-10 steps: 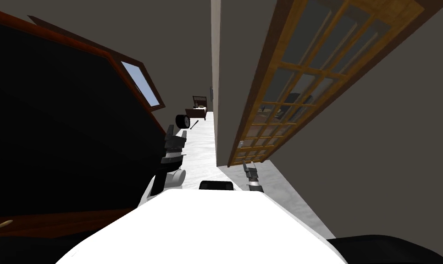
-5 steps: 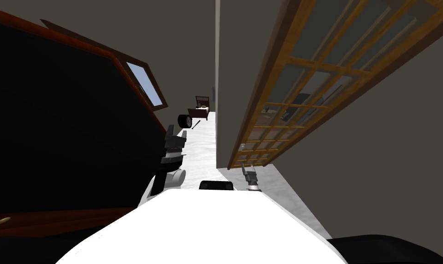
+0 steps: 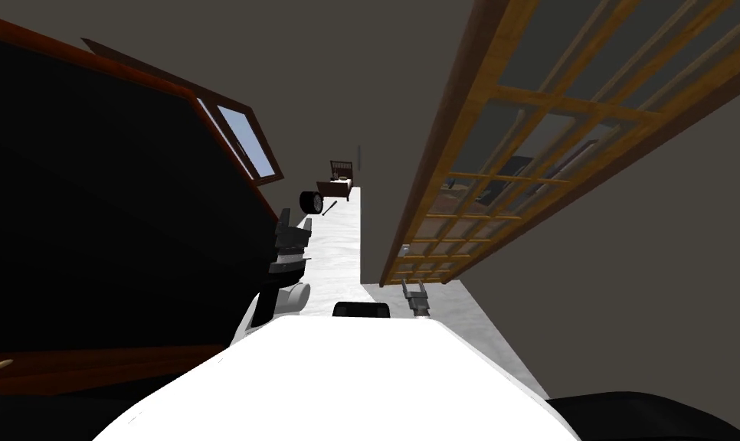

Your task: Pull the door open

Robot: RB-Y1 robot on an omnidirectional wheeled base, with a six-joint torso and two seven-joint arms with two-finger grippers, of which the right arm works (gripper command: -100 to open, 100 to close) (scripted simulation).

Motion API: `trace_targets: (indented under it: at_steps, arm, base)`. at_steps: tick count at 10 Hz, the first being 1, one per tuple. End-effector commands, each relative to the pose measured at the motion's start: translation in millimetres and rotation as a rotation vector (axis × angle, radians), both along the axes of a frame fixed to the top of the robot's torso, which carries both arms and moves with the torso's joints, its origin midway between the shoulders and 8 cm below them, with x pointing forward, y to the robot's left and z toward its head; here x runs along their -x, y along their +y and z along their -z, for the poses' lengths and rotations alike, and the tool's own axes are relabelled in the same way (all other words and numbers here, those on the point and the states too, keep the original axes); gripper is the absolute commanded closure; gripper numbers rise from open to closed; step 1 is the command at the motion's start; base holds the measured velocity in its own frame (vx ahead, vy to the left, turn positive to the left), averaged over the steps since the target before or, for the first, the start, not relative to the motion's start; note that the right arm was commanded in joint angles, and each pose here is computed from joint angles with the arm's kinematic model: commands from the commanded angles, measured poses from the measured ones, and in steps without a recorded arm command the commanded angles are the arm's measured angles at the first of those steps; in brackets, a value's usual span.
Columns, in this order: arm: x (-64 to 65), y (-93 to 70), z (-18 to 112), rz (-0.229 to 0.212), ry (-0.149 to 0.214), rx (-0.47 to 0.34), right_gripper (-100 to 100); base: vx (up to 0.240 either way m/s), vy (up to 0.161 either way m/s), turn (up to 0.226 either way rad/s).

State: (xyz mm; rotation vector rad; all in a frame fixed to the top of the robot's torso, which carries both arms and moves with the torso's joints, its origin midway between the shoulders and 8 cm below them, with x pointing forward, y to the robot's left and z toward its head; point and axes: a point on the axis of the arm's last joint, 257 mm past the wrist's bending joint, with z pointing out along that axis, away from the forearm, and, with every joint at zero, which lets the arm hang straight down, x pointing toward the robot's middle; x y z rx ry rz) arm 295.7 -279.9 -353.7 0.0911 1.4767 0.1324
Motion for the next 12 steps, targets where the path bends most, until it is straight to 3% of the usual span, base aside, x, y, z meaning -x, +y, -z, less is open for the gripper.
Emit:
trace_targets:
  at_steps: [1, 8, 9, 12]
  arm:
    - [7.7, 2.9, 11.3, 0.001, 0.022, 0.042, -100]
    - [34.1, 18.2, 45.6, 0.002, 0.089, 0.145, -100]
    - [32.6, 17.4, 43.1, 0.002, 0.085, 0.134, -100]
    - [16.3, -13.9, 44.0, 0.057, 0.090, 0.172, -100]
  base:
    - [0.093, -0.092, 0.107]
    - [0.115, -0.123, 0.052]
    - [0.065, -0.071, 0.014]
    - [-0.137, 0.102, 0.270]
